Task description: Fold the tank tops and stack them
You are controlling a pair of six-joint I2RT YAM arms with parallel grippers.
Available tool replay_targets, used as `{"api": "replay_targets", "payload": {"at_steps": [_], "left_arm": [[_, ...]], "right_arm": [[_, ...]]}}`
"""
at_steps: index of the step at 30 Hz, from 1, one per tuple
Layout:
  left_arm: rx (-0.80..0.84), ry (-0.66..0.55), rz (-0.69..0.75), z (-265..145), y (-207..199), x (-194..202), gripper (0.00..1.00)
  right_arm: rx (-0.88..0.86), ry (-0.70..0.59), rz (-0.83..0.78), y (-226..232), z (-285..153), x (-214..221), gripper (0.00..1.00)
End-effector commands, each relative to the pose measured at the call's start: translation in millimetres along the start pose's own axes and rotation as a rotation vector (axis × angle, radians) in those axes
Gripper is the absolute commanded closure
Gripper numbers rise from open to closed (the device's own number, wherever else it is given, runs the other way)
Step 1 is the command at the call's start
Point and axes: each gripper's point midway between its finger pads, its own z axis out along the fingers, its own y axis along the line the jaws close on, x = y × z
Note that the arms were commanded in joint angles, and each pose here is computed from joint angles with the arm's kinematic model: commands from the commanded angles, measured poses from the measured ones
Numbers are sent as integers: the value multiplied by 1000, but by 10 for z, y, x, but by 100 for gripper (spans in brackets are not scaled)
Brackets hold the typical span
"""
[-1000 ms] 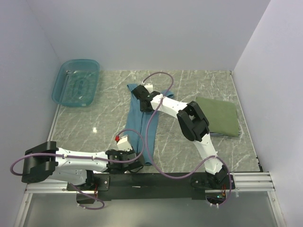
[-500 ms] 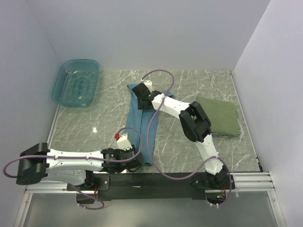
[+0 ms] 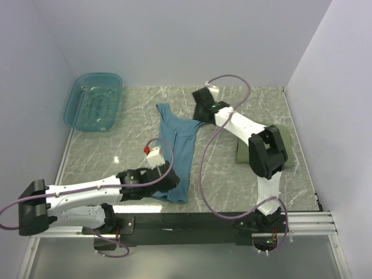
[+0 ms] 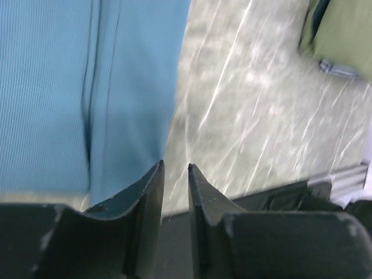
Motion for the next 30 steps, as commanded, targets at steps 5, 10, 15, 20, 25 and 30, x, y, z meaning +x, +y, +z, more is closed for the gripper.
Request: {"api": "replay_targets", "payload": {"at_steps": [5, 10, 15, 20, 25, 30], "left_arm": [[91, 32, 147, 388, -538, -243, 77], [3, 69, 197, 780, -528, -112, 82], [-65, 89, 214, 1023, -402, -34, 86], [-80, 107, 209, 1096, -283, 6, 86], [-92, 134, 221, 1124, -180, 74, 86], [-117, 165, 229, 1150, -21, 183, 85]], "right_arm": [[39, 23, 116, -545, 250, -3, 52], [49, 39, 154, -717, 423, 35, 56], [44, 31, 143, -717, 545, 32, 56], [50, 54, 149, -763, 726, 14, 56], [42, 41, 152, -733, 800, -84, 58], [65, 10, 150, -765, 837, -183, 67]]}}
